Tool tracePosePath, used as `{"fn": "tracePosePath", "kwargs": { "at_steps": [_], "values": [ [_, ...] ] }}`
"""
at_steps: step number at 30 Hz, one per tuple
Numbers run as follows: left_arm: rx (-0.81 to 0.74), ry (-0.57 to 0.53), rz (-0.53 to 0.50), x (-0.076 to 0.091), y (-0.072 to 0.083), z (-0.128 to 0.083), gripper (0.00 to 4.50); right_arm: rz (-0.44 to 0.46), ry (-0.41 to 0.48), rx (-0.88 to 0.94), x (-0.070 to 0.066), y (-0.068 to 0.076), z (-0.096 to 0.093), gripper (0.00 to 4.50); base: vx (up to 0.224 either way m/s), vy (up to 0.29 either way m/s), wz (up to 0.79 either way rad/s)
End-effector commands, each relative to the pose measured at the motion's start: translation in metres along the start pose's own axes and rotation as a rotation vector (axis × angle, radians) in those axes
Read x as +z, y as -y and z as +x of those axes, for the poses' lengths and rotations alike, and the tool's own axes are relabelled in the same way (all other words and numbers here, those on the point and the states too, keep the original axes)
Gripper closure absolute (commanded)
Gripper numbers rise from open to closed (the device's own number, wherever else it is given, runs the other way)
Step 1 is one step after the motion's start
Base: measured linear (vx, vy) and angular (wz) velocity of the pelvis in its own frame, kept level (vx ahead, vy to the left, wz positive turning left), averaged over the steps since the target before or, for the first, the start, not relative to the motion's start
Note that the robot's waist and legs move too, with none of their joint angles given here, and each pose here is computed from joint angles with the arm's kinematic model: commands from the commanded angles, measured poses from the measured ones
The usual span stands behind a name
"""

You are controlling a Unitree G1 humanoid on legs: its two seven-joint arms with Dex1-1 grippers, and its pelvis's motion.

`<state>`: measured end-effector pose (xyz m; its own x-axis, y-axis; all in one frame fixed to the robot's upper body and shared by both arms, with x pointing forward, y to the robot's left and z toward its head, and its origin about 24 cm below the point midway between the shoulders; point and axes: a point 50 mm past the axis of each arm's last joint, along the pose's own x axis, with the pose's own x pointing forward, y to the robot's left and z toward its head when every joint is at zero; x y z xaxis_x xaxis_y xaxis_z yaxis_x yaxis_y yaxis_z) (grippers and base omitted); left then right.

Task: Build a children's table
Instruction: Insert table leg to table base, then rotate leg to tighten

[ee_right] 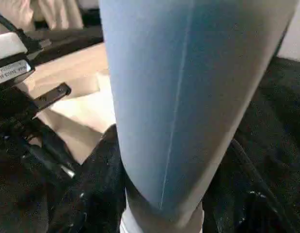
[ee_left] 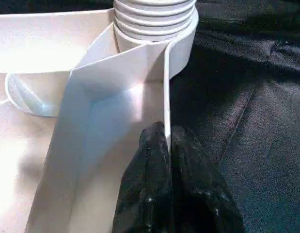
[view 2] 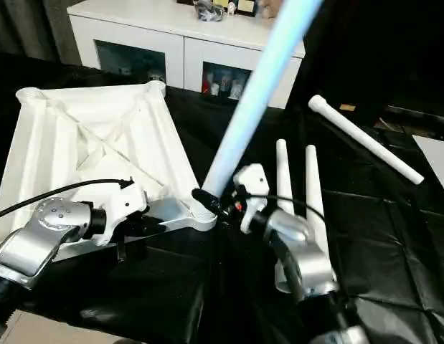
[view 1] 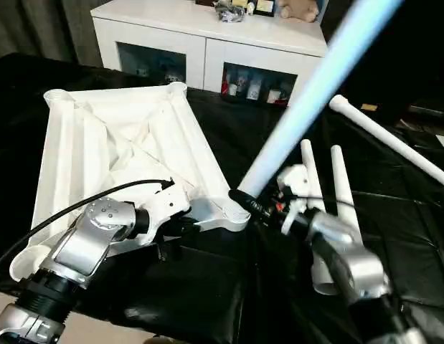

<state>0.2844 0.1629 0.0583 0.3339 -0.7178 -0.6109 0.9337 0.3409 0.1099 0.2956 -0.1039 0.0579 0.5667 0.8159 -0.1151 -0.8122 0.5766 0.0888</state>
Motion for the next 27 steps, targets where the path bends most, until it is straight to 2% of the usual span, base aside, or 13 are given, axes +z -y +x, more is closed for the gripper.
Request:
{"fn": "tracePosePath", "kwargs": {
  "at_steps": [1, 3, 10, 17, 22, 27],
  "values": [
    [-0.010, 0.058, 0.015, 0.009, 0.001, -0.001, 4.50, 0.123, -0.265, -0.017, -0.045, 0.000, -0.008, 2.67, 0.000, 0.000, 0.00],
    [-0.015, 0.058, 0.017, 0.010, 0.001, -0.001, 4.50, 0.129, -0.313, -0.032, -0.041, 0.008, -0.005, 2.67, 0.000, 0.000, 0.00],
    [0.001, 0.058, 0.027, 0.011, -0.002, 0.000, 4.50, 0.100, -0.405, 0.010, -0.040, 0.011, -0.001, 2.67, 0.000, 0.000, 0.00],
    [0.031, 0.051, 0.016, 0.009, -0.004, -0.001, 4.50, 0.093, -0.437, -0.026, -0.050, 0.008, 0.001, 2.67, 0.000, 0.000, 0.00],
    [0.031, 0.050, 0.019, 0.009, -0.005, -0.002, 4.50, 0.113, -0.405, -0.068, -0.045, 0.011, 0.005, 2.67, 0.000, 0.000, 0.00],
    [0.017, 0.065, 0.012, 0.012, -0.004, 0.001, 4.50, 0.140, -0.409, -0.067, -0.048, 0.010, 0.005, 2.67, 0.000, 0.000, 0.00]
  ]
}}
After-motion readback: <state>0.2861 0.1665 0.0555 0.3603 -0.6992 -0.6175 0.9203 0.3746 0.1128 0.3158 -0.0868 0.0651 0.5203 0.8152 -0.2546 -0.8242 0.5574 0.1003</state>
